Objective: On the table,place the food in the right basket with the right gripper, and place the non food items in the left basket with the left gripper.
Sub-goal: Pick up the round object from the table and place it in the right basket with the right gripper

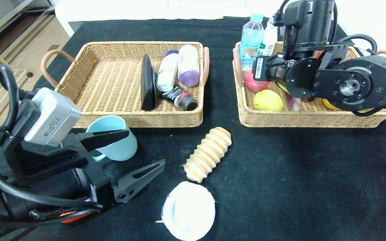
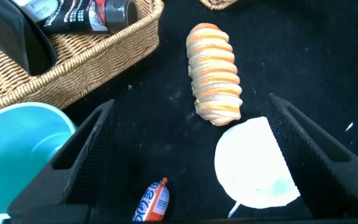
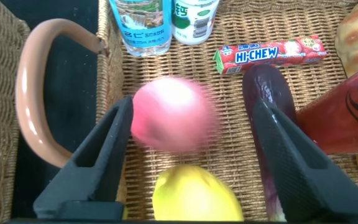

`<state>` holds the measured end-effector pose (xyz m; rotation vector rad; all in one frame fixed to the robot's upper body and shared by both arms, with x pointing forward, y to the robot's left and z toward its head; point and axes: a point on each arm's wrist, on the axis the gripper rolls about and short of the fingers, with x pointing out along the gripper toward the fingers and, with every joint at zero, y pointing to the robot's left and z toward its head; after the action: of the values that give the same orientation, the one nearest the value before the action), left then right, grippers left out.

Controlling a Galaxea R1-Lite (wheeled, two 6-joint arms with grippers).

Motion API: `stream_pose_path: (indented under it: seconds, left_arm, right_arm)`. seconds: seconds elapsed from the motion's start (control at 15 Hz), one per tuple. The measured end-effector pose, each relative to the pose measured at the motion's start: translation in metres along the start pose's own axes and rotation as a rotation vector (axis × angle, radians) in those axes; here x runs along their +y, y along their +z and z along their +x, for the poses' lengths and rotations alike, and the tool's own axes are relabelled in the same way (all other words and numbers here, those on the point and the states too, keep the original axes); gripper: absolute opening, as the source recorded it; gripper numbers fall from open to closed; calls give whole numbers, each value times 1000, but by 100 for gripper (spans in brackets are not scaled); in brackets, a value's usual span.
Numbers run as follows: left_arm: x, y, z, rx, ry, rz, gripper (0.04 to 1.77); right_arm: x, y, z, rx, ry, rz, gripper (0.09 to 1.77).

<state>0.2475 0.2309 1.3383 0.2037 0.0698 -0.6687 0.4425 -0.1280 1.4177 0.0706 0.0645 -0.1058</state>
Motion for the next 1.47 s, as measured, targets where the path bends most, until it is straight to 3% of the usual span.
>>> stream_pose_path:
  seconds: [0.53,0.8,1.27,1.47]
  left_arm:
    - [0,0,0,1,0,0,172]
    - [0,0,0,2,0,4,172]
    - [0,-3,2,15,2,18,172]
    - [0,-3,2,16,1,18,172]
  right_arm:
    - [9,-3,-13,13,32,-5,160]
    - [5,-3,-36,34,62,-1,164]
    - [4,-23,-91,127,163,-54,168]
    - [0,-35,-111,227,178,-72,169]
